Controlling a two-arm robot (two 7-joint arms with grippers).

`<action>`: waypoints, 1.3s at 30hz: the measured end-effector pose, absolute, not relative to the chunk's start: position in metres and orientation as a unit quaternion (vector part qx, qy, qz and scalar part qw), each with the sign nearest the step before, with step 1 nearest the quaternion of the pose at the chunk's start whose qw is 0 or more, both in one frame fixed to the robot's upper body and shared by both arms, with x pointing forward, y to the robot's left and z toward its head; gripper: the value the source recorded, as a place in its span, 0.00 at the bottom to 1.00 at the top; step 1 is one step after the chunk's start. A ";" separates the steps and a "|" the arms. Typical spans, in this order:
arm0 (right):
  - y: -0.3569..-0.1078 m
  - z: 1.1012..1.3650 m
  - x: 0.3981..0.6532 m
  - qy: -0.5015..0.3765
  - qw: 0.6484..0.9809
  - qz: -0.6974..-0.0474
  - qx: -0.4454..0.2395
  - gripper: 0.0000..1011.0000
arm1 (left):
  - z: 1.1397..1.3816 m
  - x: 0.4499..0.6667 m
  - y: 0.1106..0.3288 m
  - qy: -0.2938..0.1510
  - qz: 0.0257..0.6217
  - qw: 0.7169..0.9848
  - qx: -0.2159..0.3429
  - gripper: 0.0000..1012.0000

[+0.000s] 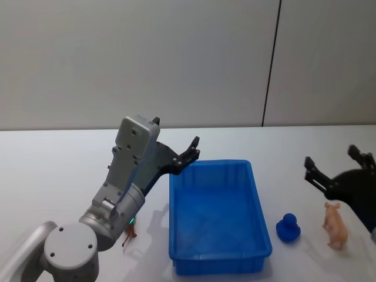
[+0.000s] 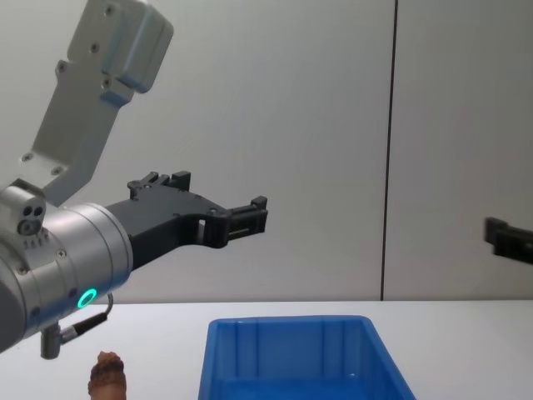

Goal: Pick up the two dolls from the table and place them into the box.

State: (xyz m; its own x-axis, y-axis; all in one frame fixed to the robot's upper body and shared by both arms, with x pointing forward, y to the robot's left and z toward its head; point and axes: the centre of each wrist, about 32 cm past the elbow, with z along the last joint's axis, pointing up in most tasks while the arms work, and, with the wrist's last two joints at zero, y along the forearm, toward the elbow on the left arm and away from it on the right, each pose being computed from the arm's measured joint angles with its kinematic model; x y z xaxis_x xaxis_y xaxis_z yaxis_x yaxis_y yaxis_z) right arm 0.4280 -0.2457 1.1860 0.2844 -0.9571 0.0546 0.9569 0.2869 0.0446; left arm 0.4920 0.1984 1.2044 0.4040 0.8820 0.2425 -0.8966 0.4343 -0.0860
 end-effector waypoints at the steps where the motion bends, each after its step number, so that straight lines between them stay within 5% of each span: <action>1: -0.247 1.185 0.425 -0.034 0.799 -0.600 -0.001 0.99 | 1.204 0.492 0.198 -0.126 0.531 0.837 0.029 0.99; 17: -0.264 1.175 0.386 0.023 0.755 -0.653 -0.057 0.99 | 1.204 0.492 0.198 -0.126 0.531 0.837 0.029 0.99; 39: -0.254 1.169 0.417 0.112 0.736 -0.656 -0.124 0.99 | 1.204 0.492 0.198 -0.126 0.531 0.837 0.029 0.99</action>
State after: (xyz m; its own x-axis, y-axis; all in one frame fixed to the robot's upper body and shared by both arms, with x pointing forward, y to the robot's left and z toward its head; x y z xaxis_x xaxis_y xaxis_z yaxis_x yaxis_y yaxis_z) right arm 0.4168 -0.2538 1.1690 0.1144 -0.9934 -0.0026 0.9382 0.1089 -0.3286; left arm 0.4920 0.1984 1.2044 0.4040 0.8821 0.2425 -0.8967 0.4343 -0.0860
